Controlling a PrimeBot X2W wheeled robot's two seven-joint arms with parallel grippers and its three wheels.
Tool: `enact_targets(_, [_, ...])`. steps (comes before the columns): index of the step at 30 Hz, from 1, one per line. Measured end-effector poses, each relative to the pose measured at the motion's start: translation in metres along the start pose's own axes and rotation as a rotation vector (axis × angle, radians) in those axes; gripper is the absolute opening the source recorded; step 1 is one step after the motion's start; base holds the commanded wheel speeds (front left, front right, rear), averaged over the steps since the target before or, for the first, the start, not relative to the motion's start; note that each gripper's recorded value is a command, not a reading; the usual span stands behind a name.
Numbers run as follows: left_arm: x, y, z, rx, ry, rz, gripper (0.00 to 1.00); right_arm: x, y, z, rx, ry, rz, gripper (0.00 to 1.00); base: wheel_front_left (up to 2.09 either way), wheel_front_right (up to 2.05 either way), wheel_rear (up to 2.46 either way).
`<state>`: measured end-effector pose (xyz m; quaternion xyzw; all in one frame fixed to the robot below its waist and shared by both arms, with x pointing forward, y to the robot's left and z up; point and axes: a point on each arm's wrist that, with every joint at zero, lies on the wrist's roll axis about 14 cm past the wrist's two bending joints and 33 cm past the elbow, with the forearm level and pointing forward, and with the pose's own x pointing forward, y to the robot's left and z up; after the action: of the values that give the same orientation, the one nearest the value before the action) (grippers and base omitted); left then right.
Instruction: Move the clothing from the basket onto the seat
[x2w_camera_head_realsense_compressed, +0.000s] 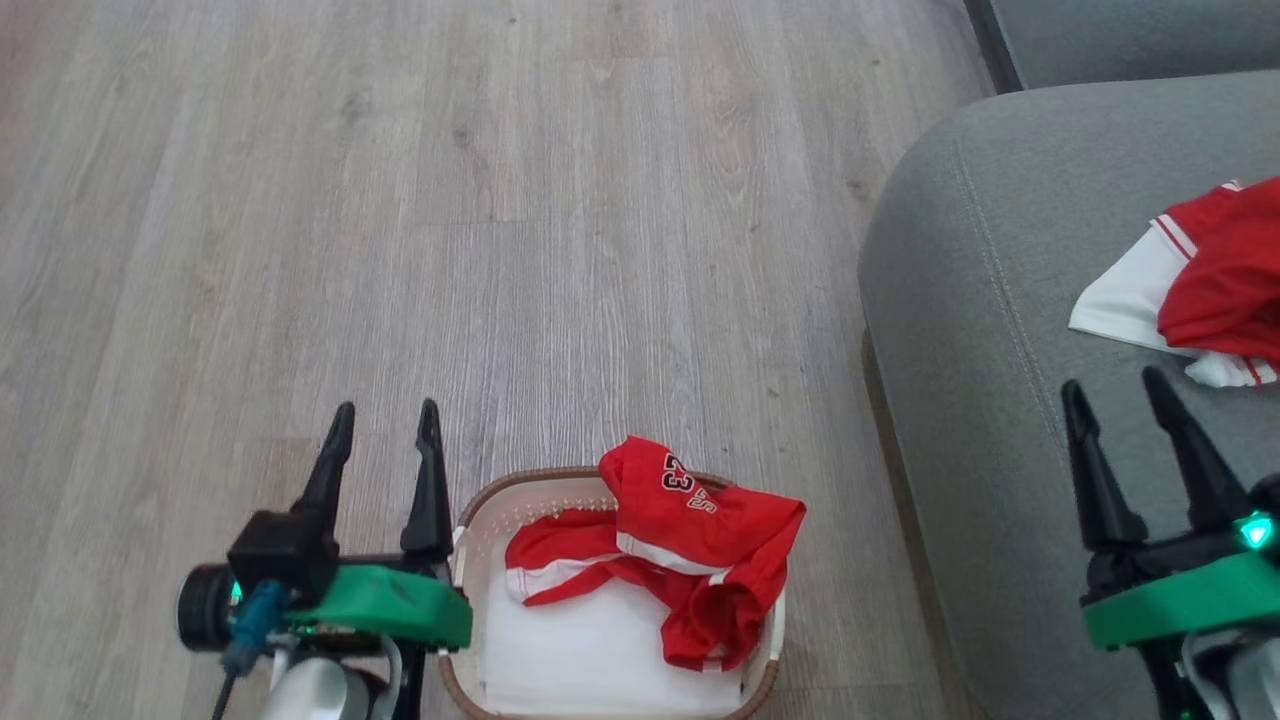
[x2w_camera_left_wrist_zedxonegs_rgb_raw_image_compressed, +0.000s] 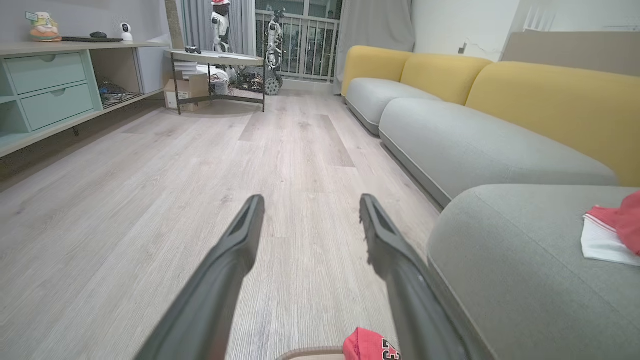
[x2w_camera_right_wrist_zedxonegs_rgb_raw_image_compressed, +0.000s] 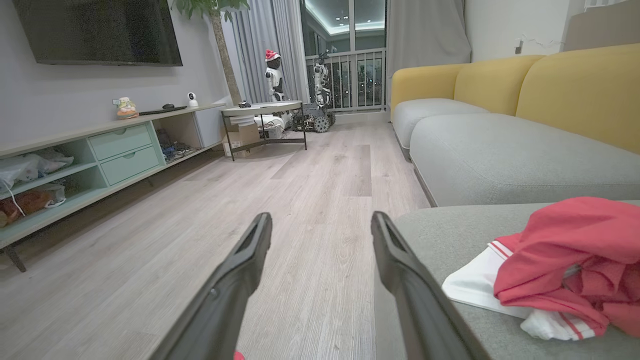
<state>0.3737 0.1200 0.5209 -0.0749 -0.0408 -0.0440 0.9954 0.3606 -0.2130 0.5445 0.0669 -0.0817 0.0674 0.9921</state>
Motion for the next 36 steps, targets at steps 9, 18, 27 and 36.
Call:
enact_targets(9, [0.002,0.0,-0.004,0.005,0.003,0.003,1.0,-0.002,0.004,-0.006,0.008,0.018,0.01,1.0,0.0,0.0,0.0])
enact_targets(18, [0.004,-0.002,-0.008,0.002,0.007,-0.007,1.0,-0.002,0.004,-0.009,0.009,0.026,0.008,1.0,0.0,0.0,0.0])
enact_targets(27, [0.007,-0.002,-0.013,0.008,0.018,-0.01,1.0,-0.003,0.002,-0.013,0.012,0.04,0.002,1.0,0.0,0.0,0.0])
enact_targets(36, [0.02,-0.017,-0.038,0.0,0.084,-0.058,1.0,0.014,-0.007,-0.013,0.013,0.034,-0.006,1.0,0.0,0.0,0.0])
